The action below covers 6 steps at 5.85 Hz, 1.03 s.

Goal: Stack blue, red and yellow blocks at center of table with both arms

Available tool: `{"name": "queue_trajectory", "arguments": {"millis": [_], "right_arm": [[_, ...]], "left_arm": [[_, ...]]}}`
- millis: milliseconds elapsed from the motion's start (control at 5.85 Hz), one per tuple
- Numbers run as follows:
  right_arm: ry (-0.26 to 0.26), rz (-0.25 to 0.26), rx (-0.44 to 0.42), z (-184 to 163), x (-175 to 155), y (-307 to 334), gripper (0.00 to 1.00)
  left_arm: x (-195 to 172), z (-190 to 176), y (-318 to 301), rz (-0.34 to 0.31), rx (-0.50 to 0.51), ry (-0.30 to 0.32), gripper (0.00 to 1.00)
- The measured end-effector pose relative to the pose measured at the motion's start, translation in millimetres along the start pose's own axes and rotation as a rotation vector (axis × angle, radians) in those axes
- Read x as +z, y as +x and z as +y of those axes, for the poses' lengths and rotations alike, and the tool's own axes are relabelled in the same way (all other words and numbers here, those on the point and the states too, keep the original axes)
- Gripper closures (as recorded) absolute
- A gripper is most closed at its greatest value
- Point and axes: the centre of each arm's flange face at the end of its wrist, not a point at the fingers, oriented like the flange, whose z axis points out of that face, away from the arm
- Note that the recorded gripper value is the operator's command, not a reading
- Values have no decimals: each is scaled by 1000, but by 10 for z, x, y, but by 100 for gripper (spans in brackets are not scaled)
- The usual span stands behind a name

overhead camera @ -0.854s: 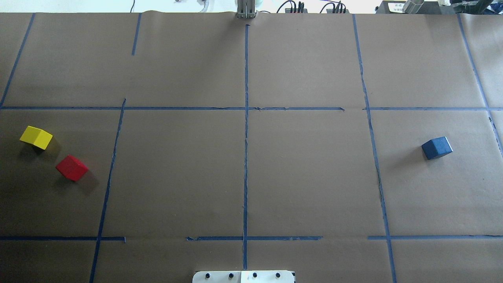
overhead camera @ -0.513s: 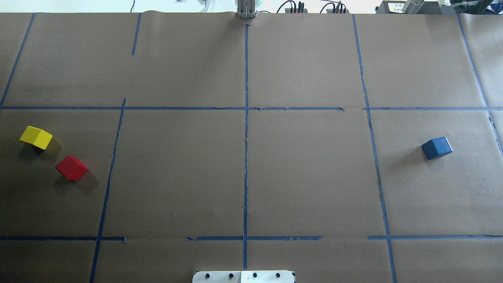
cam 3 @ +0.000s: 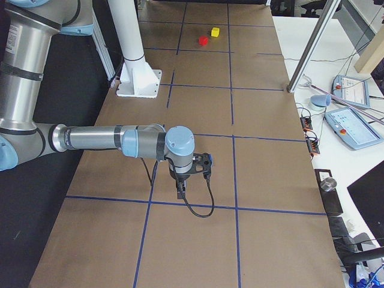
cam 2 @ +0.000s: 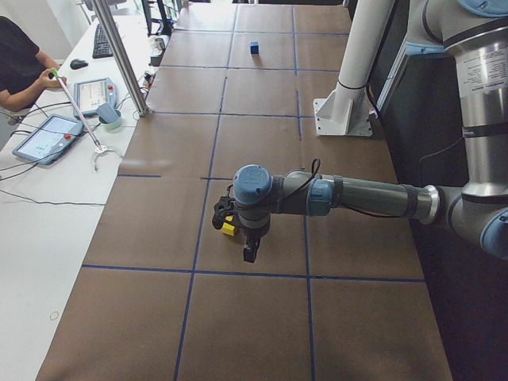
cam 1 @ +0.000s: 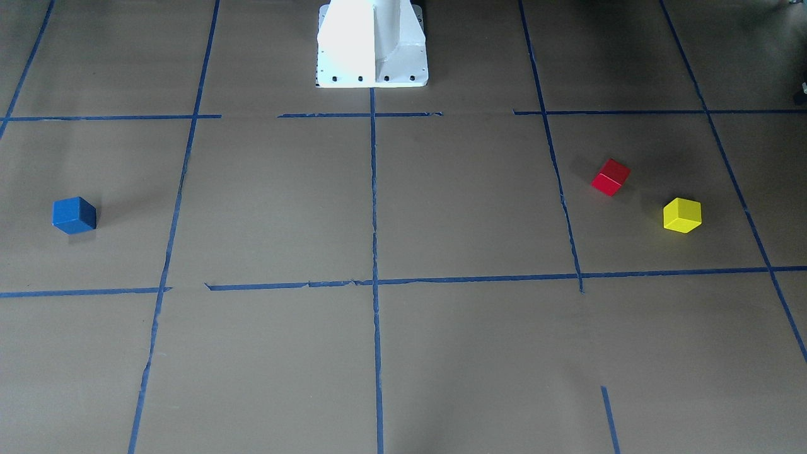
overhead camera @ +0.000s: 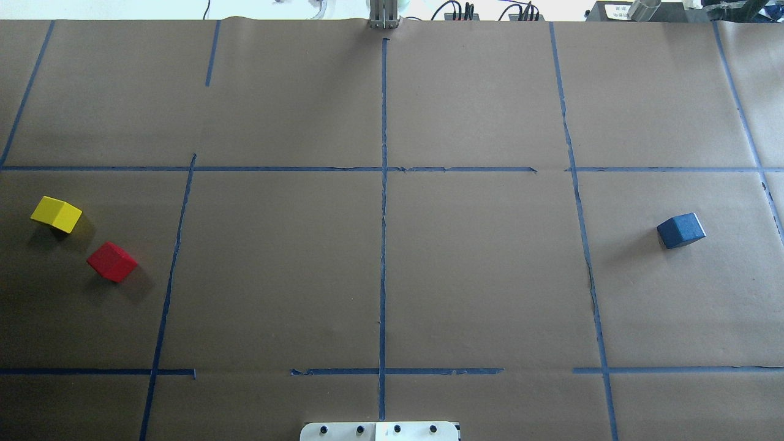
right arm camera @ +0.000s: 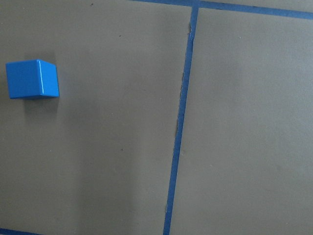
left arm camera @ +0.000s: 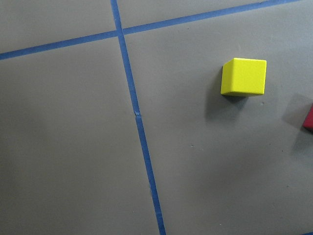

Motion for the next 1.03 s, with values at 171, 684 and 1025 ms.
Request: {"name": "queue_trajectory", "arguments": {"millis": [171,684,1025], "right_arm": [[-1,-7,2,2,15,-7,0],[28,-57,-85,-392,278,-556,0],[44,-14,-87,-739,692,-1189,1]], "left_arm": [[26,14,-25,3,1,-3,0],[33,22,-31,3,6,-3,0],[5,12,0,3,12,3,0]]}}
